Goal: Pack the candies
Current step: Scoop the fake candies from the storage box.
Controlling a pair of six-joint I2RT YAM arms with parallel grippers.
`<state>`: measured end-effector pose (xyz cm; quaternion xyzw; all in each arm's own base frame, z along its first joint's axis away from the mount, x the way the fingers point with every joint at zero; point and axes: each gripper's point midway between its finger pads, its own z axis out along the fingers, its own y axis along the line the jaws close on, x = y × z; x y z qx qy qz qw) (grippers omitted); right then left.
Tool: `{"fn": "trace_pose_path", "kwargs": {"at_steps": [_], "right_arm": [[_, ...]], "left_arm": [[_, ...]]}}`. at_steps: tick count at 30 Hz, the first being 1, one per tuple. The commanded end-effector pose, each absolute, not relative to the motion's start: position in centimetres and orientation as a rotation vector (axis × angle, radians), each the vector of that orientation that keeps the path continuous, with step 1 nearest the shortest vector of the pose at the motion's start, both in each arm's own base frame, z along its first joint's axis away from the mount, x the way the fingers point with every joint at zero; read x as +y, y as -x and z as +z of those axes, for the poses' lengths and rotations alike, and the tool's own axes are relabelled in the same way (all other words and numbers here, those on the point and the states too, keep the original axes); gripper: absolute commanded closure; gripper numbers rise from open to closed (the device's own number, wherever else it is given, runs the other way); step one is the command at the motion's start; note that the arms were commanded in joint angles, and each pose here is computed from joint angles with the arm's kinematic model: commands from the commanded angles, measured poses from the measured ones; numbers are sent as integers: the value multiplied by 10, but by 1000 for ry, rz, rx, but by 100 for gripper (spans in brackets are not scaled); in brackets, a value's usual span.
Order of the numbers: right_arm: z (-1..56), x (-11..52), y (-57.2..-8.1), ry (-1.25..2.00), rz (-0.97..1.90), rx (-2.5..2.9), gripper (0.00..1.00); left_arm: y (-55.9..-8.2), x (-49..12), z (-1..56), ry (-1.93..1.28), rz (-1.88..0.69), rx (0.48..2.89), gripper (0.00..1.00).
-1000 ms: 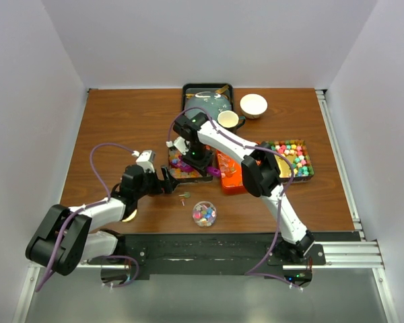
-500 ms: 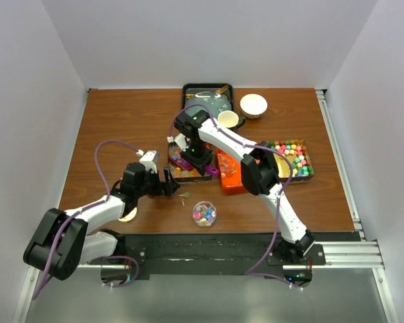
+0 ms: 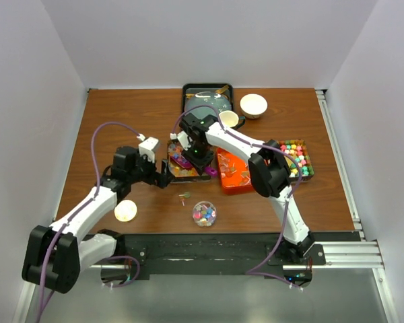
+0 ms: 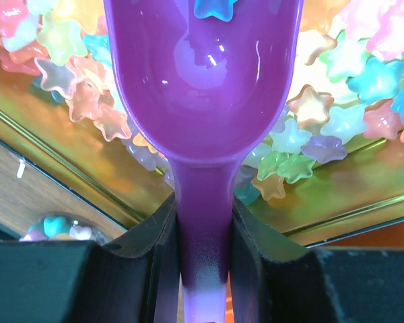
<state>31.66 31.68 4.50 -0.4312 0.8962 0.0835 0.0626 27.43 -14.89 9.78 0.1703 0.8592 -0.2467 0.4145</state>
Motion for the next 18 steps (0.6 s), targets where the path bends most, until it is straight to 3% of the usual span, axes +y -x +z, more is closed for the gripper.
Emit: {"fn": "trace_pose_path", "kwargs": {"at_steps": [1, 18], "right_arm": [[51, 331, -343, 1243, 271, 2548, 100], [54, 327, -342, 1081, 343, 2305, 100]], "left_arm": [[-287, -129, 120, -418, -602, 2130, 0], [-321, -70, 164, -304, -472, 2014, 0]]}}
